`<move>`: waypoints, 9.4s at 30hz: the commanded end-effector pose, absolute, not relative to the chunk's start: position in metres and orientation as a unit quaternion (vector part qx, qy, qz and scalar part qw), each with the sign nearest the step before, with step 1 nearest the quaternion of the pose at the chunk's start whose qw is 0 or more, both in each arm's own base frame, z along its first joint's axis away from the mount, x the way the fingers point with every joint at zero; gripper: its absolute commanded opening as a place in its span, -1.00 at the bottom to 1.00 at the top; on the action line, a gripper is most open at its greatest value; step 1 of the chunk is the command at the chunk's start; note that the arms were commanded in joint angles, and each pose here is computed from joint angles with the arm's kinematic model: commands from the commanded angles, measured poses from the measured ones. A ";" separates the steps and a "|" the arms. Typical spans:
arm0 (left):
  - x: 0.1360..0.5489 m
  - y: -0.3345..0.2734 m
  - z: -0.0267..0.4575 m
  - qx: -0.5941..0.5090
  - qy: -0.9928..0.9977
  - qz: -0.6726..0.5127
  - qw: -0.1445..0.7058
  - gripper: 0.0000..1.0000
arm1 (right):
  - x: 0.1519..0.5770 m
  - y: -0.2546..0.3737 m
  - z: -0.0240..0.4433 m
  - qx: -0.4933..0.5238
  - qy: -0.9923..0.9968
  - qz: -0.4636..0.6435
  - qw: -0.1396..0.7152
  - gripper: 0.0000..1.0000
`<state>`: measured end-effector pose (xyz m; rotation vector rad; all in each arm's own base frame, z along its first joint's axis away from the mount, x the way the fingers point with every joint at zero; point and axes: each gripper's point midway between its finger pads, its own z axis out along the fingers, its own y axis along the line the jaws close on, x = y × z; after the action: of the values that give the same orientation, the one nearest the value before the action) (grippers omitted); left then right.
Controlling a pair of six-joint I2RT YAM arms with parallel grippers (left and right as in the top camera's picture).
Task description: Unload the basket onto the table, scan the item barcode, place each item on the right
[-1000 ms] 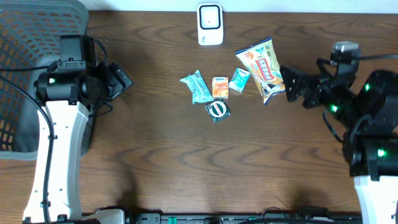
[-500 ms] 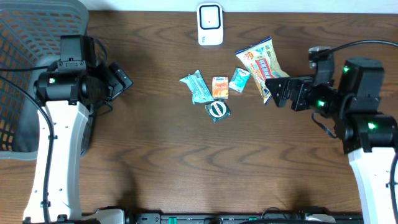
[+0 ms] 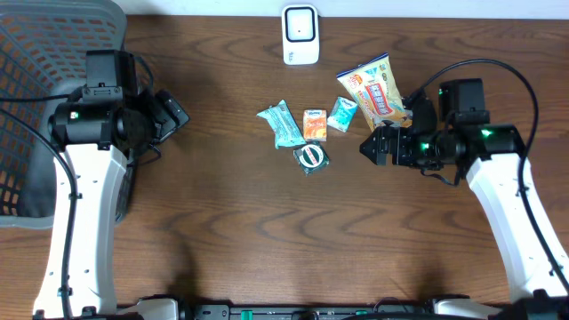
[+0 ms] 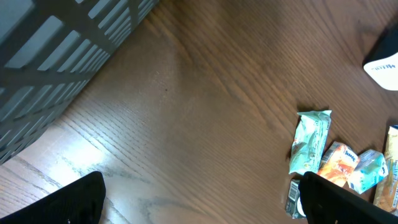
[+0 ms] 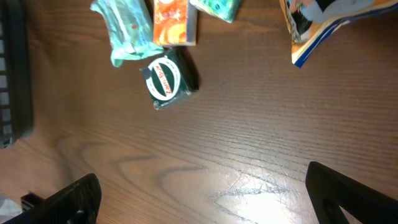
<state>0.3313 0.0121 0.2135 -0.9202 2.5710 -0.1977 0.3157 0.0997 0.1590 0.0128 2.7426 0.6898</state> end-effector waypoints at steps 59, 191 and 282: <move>0.331 0.016 0.213 -0.333 0.919 -0.064 0.201 0.95 | 0.334 0.123 0.169 -0.041 0.950 0.235 0.204 0.98; 0.331 0.016 0.213 -0.333 0.919 -0.064 0.201 0.96 | 0.314 0.145 0.136 -0.044 0.826 0.555 0.086 -0.98; 0.331 0.016 0.213 -0.333 0.919 -0.064 0.201 0.96 | 0.319 0.057 0.079 0.161 0.951 0.263 0.008 -0.67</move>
<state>0.3313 0.0121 0.2135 -0.9203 2.5709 -0.1972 0.3336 0.0240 0.0889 0.7258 2.9050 0.7453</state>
